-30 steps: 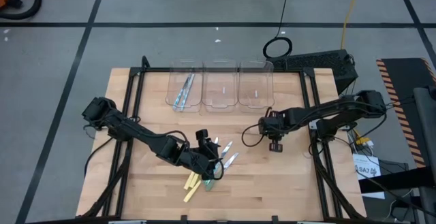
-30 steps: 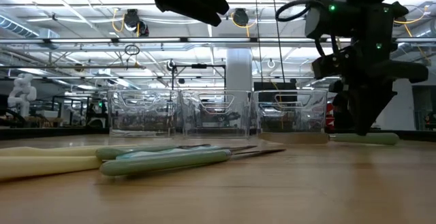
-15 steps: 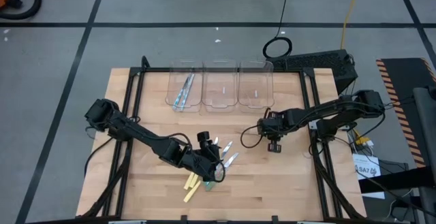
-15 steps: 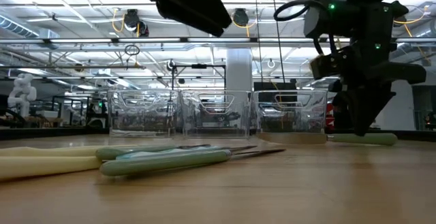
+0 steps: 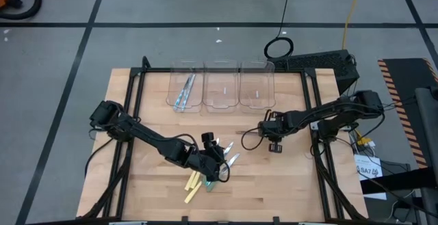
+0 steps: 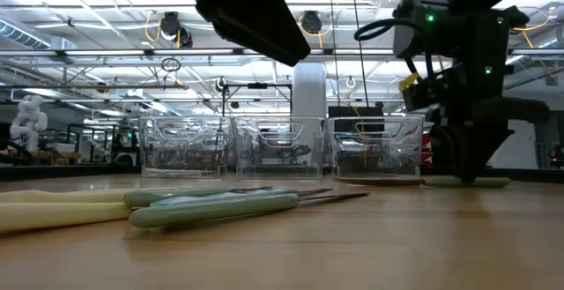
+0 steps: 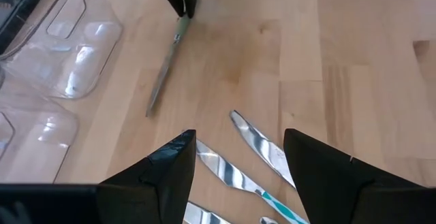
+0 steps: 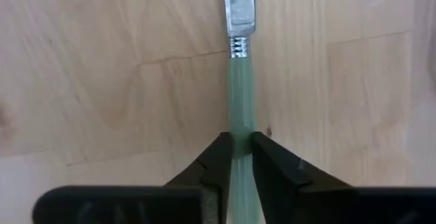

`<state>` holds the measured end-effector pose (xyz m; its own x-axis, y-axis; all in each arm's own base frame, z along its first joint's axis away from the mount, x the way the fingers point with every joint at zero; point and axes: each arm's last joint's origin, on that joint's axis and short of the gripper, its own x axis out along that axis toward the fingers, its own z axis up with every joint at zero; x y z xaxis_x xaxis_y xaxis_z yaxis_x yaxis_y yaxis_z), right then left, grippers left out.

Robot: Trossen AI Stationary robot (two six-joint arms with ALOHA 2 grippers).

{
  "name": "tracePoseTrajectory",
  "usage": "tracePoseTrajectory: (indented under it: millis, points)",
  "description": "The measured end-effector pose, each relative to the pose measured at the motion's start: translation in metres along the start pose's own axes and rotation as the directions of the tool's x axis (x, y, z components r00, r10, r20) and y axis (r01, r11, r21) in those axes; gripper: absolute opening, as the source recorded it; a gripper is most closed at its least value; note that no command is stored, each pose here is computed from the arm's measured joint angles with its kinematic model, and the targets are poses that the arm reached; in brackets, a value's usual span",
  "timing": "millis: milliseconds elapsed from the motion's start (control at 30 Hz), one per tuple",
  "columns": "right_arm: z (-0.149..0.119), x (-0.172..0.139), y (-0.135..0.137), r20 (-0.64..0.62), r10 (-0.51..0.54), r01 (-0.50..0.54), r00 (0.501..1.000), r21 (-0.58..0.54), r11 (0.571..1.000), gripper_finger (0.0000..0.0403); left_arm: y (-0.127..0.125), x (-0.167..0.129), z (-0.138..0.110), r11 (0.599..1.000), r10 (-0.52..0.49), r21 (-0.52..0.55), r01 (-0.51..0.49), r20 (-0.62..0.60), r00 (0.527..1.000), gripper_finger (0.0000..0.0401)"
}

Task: Sort silverware by color (type)
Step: Put the green knife into the right transparent bin

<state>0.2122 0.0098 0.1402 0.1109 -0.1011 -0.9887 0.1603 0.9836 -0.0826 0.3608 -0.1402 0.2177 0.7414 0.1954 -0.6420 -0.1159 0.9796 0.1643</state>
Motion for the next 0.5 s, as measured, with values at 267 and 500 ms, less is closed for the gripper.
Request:
tracePoseTrajectory:
  millis: [267,500]
  points:
    - [0.002,0.011,0.001,-0.053,-0.018,0.017,0.998,-0.026,1.000,0.0010,0.000,0.000,0.000,1.000,0.001,-0.002,-0.001,0.000,1.000,0.0230]
    - [0.001,0.006,0.001,-0.038,0.015,-0.016,0.999,-0.022,1.000,0.0000,0.000,0.000,0.000,0.999,-0.001,0.035,0.001,0.003,1.000,0.0230]
